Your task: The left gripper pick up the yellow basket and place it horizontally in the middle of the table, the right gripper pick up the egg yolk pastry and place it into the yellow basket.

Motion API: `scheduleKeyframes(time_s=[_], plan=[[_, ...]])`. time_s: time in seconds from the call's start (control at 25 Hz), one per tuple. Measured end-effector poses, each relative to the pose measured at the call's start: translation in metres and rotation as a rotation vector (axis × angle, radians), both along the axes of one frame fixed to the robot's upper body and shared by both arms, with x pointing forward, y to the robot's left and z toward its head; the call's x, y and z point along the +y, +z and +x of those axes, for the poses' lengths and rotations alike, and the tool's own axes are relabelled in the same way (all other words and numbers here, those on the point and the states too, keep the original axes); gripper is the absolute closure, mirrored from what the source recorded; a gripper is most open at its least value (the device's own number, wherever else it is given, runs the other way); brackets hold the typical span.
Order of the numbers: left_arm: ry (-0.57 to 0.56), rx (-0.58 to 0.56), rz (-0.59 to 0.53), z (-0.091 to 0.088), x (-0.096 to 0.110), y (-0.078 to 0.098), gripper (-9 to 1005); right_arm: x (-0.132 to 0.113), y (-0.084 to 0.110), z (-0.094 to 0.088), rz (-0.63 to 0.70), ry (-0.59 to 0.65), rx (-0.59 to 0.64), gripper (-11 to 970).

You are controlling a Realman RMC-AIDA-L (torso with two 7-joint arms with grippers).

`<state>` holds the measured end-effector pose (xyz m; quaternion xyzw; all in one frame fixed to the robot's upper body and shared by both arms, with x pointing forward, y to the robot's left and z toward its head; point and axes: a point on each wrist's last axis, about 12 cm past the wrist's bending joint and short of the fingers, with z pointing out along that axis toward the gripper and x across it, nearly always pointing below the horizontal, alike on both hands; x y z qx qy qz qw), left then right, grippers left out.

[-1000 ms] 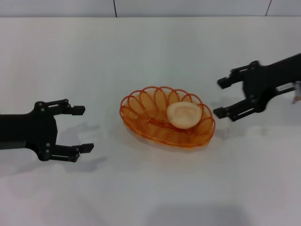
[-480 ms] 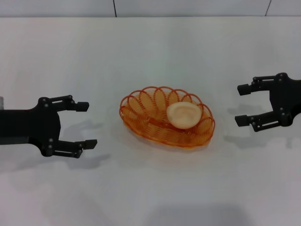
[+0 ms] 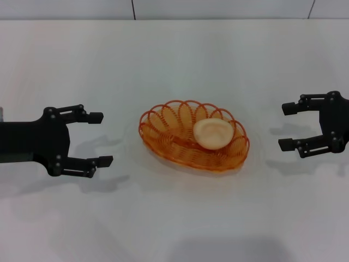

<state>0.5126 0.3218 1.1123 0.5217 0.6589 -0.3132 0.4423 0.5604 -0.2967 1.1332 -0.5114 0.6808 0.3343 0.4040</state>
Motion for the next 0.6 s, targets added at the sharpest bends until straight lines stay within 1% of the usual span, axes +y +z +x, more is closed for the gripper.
scheduleKeyframes(time_s=[0.6], plan=[[0.000,0.002,0.001,0.0003,0.0003,0.0004,108,0.0034,-0.0036,-0.0006,-0.006,0.002,0.005,126]])
